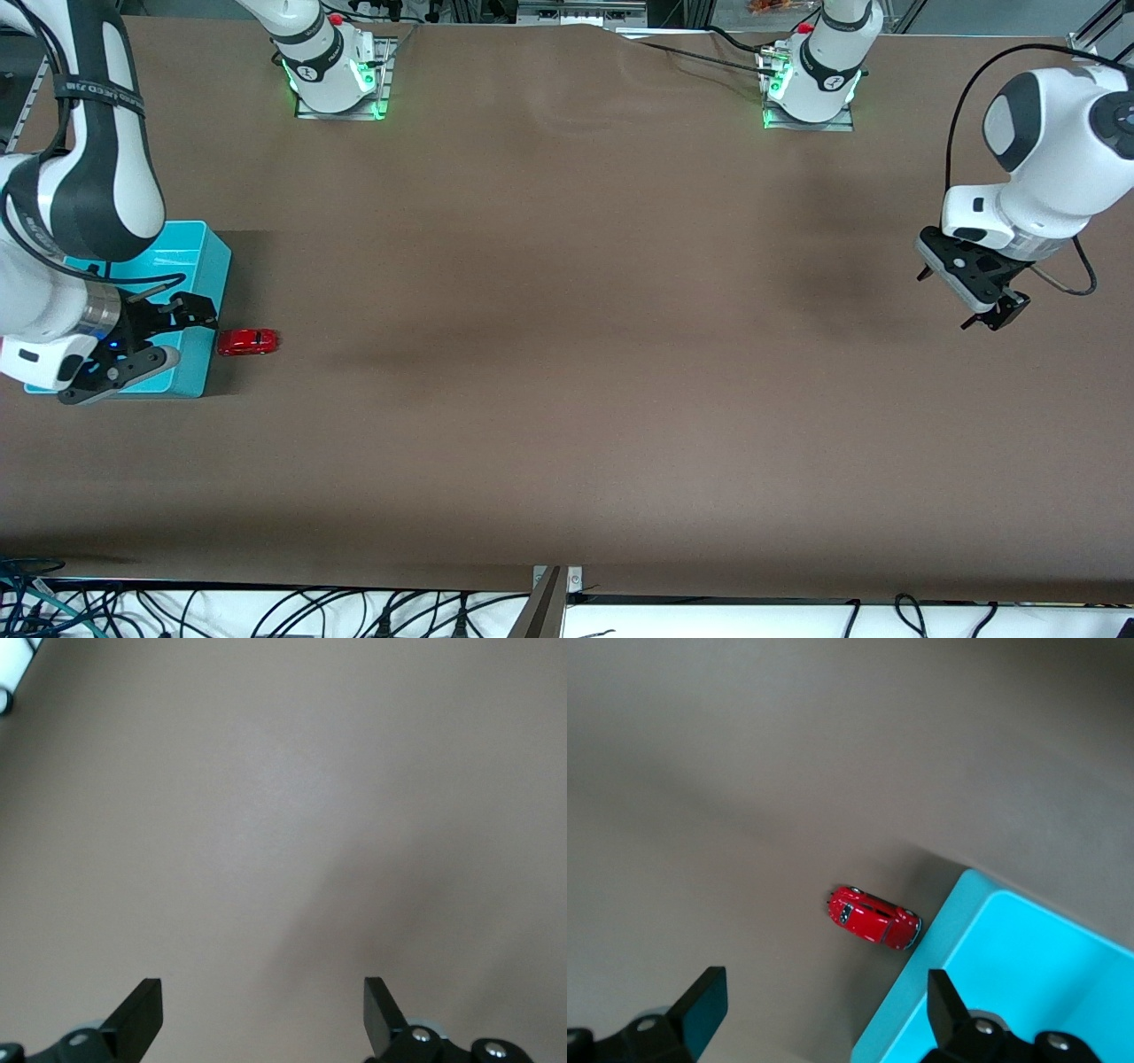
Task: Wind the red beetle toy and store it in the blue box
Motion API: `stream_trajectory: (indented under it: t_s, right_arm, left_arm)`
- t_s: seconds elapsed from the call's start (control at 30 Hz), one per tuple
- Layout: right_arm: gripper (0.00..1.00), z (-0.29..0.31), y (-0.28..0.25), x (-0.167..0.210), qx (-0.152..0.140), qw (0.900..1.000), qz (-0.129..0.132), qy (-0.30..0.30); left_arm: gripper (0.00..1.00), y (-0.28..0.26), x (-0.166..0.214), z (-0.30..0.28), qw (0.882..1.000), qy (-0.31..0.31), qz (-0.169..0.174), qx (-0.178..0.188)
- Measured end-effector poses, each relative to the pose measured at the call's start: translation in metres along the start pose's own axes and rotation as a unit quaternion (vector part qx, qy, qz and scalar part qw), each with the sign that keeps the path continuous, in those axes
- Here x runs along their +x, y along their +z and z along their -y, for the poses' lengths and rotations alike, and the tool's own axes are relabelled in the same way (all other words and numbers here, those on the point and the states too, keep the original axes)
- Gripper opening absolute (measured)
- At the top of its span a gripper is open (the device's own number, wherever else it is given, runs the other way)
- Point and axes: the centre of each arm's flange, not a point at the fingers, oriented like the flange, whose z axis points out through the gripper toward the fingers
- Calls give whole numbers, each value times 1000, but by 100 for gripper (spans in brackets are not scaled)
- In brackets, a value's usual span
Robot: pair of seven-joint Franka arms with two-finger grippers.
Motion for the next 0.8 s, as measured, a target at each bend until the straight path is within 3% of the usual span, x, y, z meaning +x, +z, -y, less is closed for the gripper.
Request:
stream_trajectory:
  t_s: [0.33,0.53,0.8]
  right_arm:
    - [100,-3,47,-5,-9,994,-6,-109]
    - [100,-11,81,-18,-23,985,-19,-171]
    - [100,-19,129,-41,-39,967,-29,-249]
  left_arm:
    - [100,-27,1,1,985,-160,36,-45]
    - [100,-50,4,4,975,-211,39,-58]
    - [100,-95,16,0,951,-297,60,-68]
